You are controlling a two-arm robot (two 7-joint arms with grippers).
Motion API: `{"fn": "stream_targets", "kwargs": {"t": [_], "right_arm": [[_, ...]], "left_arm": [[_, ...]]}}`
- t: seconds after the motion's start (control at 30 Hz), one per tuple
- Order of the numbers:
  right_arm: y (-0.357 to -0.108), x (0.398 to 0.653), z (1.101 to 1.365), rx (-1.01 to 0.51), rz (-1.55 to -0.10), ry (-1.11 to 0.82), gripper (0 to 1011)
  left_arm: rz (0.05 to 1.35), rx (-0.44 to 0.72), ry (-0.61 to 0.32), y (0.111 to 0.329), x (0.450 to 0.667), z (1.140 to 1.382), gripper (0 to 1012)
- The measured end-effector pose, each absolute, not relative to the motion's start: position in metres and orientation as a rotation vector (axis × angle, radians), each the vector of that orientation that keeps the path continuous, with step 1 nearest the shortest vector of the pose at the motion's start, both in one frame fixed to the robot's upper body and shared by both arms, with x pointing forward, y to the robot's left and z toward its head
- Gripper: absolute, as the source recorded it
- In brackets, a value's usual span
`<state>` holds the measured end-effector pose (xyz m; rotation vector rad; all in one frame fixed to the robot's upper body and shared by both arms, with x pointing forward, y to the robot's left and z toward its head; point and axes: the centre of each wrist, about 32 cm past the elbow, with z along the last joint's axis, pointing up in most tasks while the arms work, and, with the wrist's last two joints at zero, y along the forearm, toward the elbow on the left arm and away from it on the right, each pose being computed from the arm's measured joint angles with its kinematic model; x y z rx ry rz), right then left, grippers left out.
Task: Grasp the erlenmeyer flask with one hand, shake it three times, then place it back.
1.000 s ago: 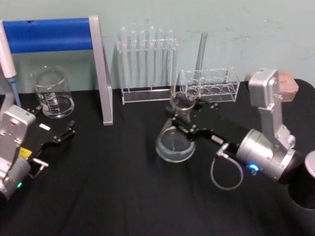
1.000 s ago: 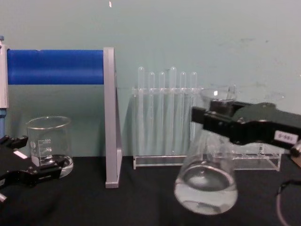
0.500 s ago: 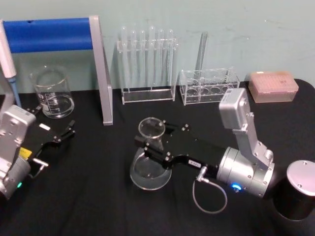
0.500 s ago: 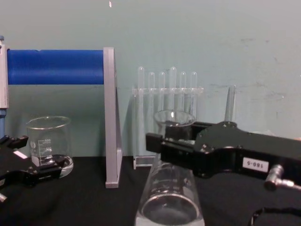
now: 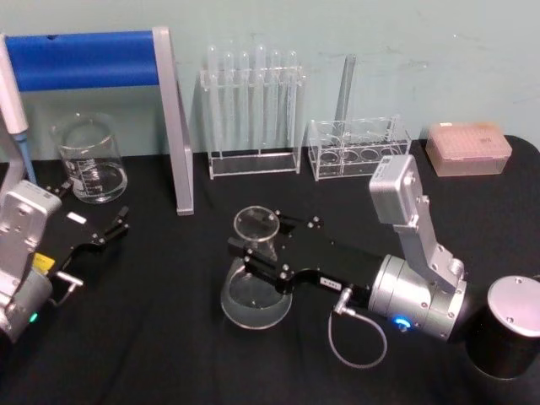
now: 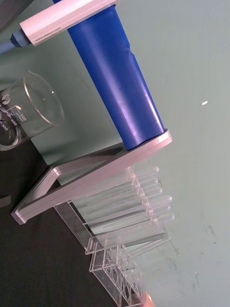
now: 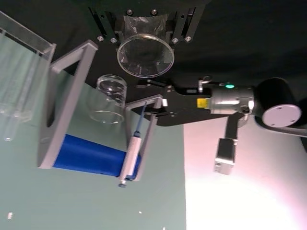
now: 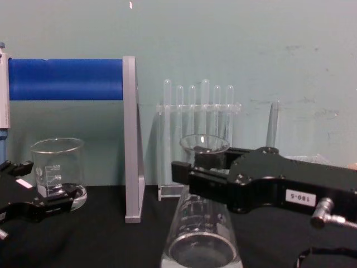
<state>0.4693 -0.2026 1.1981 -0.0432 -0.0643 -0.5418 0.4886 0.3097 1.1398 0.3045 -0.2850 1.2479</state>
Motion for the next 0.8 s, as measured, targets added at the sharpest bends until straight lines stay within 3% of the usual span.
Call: {"fn": "stream_targets", "kwargs": {"t": [0.33, 0.8], "right_arm": [[-0.220, 0.479, 1.201, -0.036, -0.647, -0.074, 449], [-0.265, 0.495, 1.207, -0.017, -0.877, -0.086, 449]], "left_arm": [[1.248, 0.304, -0.285, 0.310, 0.489, 1.140, 1001], [1.248, 0.304, -0.285, 0.310, 0.489, 1.140, 1001]]}}
